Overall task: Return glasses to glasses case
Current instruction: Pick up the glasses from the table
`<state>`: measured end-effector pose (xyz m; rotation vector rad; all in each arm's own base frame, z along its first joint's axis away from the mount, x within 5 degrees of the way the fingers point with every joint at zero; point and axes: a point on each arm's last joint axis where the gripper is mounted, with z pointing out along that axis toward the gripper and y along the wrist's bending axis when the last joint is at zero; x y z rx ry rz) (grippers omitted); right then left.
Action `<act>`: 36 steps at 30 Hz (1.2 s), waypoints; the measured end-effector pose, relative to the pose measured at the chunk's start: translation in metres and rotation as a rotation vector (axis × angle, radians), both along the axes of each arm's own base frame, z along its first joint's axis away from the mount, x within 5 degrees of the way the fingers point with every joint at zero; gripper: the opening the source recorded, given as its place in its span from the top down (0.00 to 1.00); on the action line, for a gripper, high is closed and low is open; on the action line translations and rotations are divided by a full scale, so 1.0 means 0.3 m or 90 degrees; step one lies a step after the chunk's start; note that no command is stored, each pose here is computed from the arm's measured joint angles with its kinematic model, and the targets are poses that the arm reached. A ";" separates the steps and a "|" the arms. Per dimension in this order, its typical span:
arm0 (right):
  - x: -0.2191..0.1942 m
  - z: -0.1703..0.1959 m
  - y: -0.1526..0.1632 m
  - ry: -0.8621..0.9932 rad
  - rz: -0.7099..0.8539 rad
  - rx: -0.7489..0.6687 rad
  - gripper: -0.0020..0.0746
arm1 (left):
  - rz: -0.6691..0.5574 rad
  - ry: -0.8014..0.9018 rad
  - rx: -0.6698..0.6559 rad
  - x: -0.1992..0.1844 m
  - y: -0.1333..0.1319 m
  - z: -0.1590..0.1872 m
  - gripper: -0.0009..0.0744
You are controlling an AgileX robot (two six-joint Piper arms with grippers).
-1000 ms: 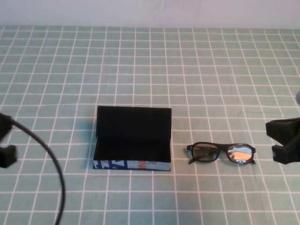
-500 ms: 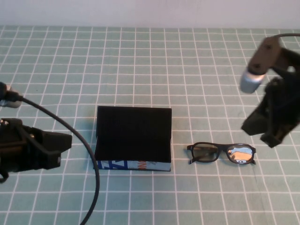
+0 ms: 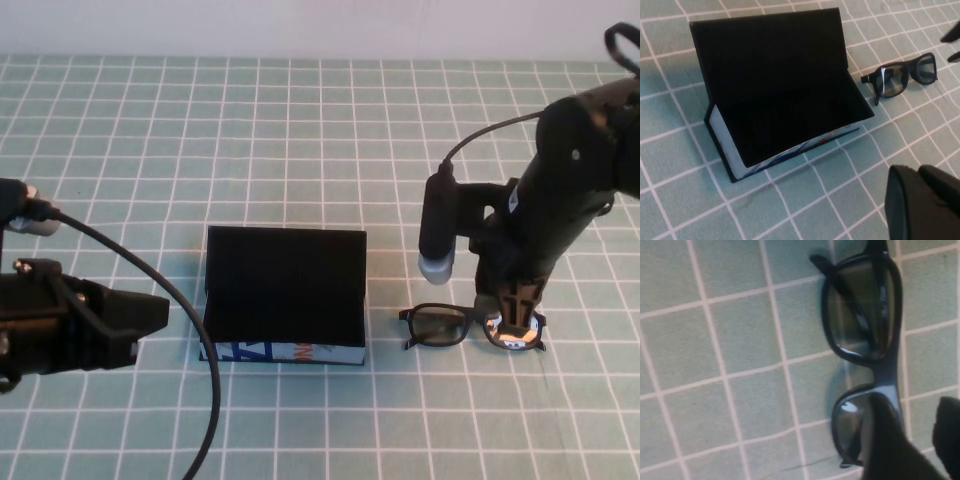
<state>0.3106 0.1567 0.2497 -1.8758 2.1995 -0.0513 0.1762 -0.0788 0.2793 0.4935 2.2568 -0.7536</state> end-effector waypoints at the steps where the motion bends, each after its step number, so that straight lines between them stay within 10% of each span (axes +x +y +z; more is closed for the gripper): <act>1: 0.010 -0.009 0.001 -0.009 0.001 -0.004 0.66 | -0.002 -0.002 0.001 0.000 0.000 0.000 0.99; 7: 0.050 -0.050 0.016 -0.033 0.005 -0.005 0.42 | -0.005 -0.002 0.002 -0.001 -0.001 0.000 0.99; 17: 0.079 -0.172 0.033 0.021 0.002 -0.025 0.40 | -0.007 0.000 0.002 -0.002 -0.001 -0.001 0.99; 28: 0.081 -0.197 0.036 0.039 0.001 -0.030 0.88 | -0.017 0.006 0.003 -0.007 -0.003 -0.002 0.99; 36: 0.065 -0.137 0.029 0.025 0.000 -0.020 0.97 | -0.020 0.005 0.014 -0.007 -0.001 -0.005 0.99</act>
